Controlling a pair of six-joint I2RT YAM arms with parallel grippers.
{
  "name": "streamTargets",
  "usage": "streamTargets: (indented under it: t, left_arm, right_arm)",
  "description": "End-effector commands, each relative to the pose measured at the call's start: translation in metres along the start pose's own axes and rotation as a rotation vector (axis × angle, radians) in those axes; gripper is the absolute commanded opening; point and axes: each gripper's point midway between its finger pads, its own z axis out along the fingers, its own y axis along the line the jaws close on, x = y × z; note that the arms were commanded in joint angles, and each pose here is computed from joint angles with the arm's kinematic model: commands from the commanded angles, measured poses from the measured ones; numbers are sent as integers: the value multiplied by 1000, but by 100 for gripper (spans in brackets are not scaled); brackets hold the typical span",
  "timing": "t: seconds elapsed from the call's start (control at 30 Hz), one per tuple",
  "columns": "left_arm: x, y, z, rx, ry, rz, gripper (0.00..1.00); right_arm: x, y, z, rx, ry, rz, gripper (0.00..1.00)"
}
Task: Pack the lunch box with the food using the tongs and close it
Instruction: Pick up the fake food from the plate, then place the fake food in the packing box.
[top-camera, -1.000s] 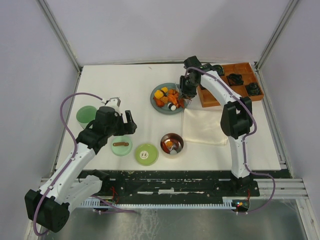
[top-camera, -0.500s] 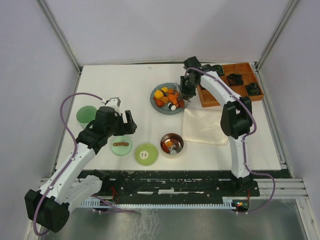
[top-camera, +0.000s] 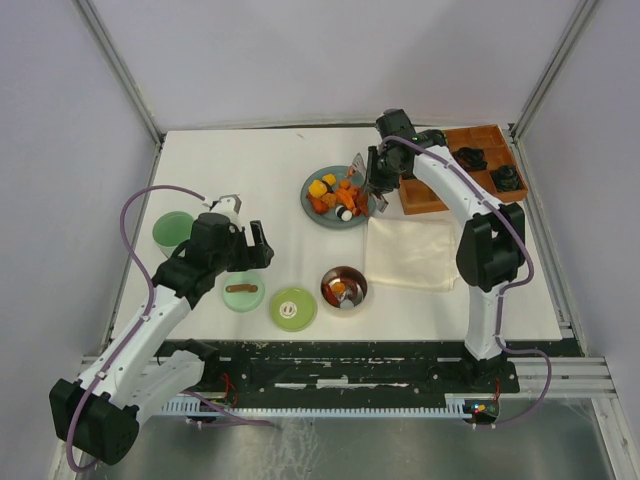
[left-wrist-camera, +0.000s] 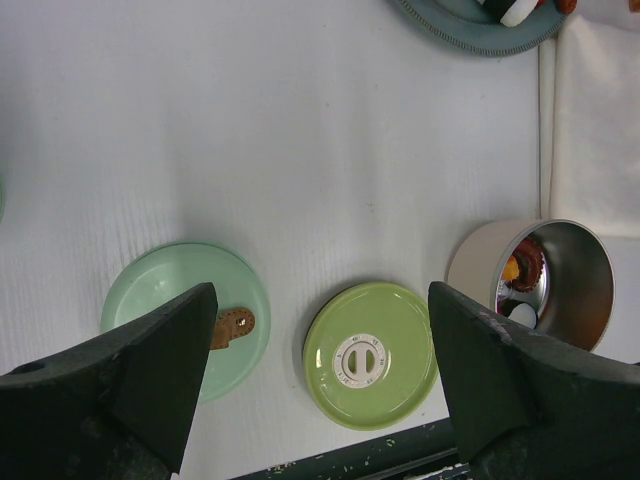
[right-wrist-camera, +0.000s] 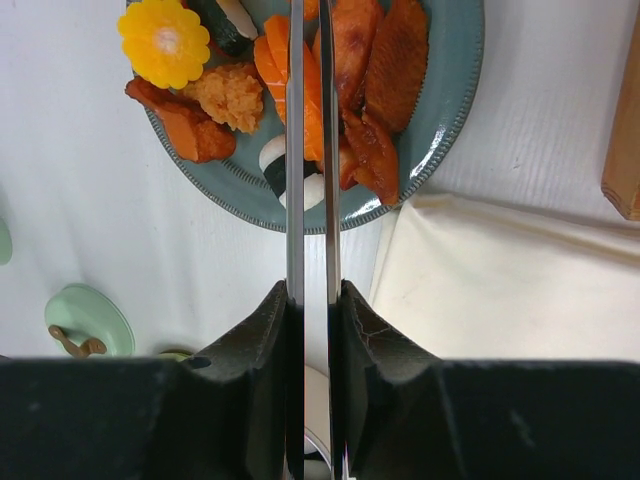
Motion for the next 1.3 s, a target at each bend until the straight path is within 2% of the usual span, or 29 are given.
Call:
streamTargets:
  t: [0.0, 0.4, 0.6, 0.87, 1.27]
  left_arm:
    - [-15, -5, -1, 17, -56, -17, 92]
    - [-15, -5, -2, 18, -59, -17, 92]
    - [-15, -5, -2, 18, -59, -18, 92]
    - [-15, -6, -2, 21, -59, -18, 92]
    - [-14, -7, -1, 27, -51, -18, 92]
  right_arm:
    - [-23, 9, -29, -27, -118, -8, 21]
    - [-25, 14, -62, -53, -161, -21, 21]
    - [-17, 29, -96, -140, -166, -52, 21]
    - [37, 34, -134, -251, -58, -124, 22]
    - [157, 18, -154, -288, 147, -173, 25]
